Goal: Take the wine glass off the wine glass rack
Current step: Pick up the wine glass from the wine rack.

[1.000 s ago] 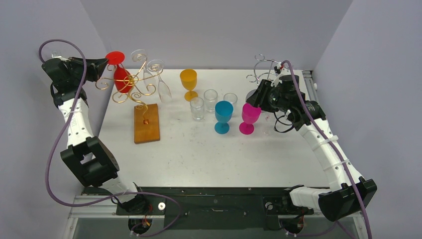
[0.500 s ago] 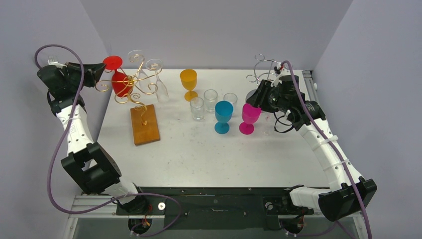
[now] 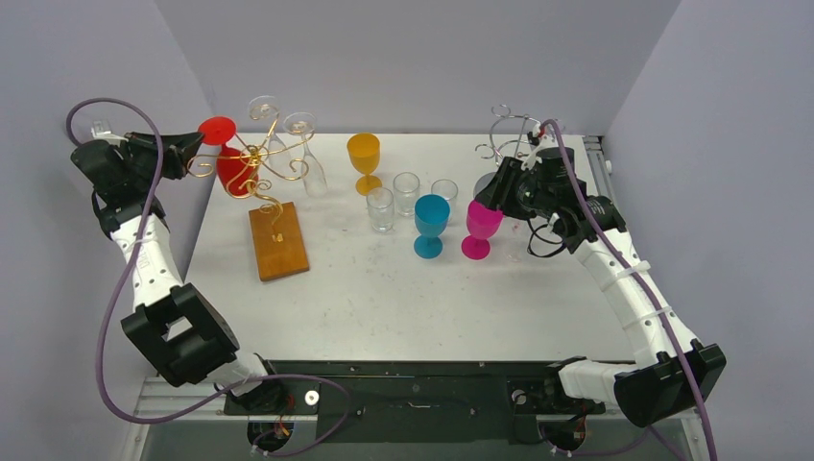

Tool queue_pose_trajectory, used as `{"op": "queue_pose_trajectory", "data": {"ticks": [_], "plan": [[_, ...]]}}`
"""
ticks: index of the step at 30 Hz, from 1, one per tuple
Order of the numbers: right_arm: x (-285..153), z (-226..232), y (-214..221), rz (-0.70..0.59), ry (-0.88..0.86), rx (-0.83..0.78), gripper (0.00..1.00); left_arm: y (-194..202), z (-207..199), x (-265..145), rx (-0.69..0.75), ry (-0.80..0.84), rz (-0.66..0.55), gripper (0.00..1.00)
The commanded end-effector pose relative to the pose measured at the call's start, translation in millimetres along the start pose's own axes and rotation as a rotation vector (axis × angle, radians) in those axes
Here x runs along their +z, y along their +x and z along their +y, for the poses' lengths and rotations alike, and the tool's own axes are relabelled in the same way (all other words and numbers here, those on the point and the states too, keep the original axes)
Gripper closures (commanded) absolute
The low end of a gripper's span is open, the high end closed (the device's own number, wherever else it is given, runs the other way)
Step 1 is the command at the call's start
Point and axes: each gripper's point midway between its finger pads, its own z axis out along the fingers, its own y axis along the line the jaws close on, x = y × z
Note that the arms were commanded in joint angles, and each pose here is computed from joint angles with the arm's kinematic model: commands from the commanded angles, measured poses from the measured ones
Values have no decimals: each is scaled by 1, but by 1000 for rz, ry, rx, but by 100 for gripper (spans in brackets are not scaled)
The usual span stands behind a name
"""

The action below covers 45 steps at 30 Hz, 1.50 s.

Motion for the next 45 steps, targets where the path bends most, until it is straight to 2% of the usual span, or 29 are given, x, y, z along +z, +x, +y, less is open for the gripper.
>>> {"op": "queue_pose_trajectory", "data": {"ticks": [1, 24, 45], "plan": [[5, -2, -7, -31, 6, -7, 59, -6, -27, -20, 71, 69, -57, 100], [12, -1, 0, -9, 11, -6, 59, -18, -26, -48, 76, 64, -211, 100], [11, 2, 2, -3, 5, -13, 59, -24, -35, -73, 174, -34, -329, 100]]}}
